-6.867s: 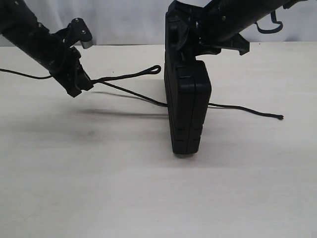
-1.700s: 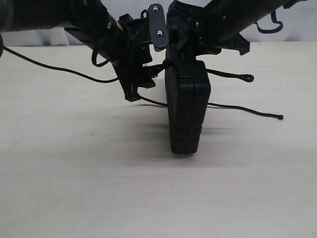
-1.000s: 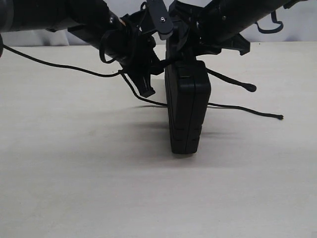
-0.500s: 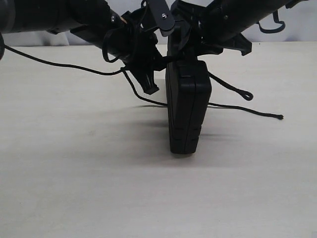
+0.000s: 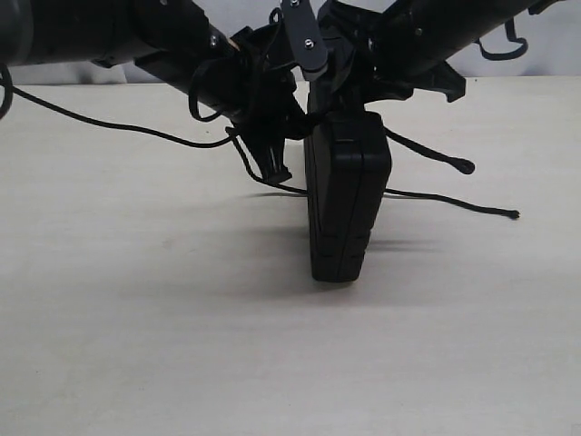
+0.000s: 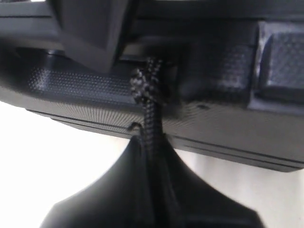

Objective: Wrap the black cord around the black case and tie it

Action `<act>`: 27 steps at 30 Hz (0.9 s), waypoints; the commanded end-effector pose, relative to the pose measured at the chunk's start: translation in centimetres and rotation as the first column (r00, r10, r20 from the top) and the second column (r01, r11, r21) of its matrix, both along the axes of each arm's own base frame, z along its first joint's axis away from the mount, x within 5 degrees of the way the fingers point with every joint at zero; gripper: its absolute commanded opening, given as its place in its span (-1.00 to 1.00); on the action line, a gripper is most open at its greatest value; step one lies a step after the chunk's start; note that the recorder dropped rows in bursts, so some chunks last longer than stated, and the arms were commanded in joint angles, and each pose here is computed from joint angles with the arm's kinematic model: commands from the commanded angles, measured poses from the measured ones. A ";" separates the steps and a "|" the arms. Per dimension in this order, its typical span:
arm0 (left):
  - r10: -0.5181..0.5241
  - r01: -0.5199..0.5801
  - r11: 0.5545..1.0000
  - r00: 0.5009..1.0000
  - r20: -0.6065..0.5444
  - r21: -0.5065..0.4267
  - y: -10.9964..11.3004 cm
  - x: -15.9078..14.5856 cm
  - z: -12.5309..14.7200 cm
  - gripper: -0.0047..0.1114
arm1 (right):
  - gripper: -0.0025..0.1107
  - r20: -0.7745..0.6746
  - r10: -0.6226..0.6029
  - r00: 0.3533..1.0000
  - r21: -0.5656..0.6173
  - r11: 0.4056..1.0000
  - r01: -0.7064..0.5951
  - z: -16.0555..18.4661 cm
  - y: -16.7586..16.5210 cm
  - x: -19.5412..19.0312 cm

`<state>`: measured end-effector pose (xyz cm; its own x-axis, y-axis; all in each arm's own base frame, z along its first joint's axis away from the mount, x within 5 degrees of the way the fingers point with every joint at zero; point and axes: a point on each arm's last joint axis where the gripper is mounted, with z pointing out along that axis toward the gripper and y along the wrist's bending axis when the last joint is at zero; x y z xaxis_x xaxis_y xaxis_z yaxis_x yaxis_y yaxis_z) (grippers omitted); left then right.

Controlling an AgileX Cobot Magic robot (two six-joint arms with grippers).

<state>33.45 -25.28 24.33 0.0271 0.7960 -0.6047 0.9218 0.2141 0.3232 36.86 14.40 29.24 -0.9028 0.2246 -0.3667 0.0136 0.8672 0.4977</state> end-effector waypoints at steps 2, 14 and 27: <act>0.014 -0.012 0.997 1.000 0.024 -0.076 -1.2 -0.3 0.8 -0.92 | -0.88 0.001 0.020 1.000 0.003 1.000 -0.020 -0.2 0.5 -0.1; 0.032 -0.030 0.994 0.999 0.019 -0.101 -1.3 -0.2 0.9 -0.92 | -0.88 0.001 0.020 1.000 0.003 1.000 -0.020 -0.2 0.5 -0.1; 0.091 -0.096 0.979 0.995 -0.034 -0.178 -1.5 -0.1 1.2 -0.92 | -0.88 0.001 0.020 1.000 0.003 1.000 -0.020 -0.2 0.5 -0.1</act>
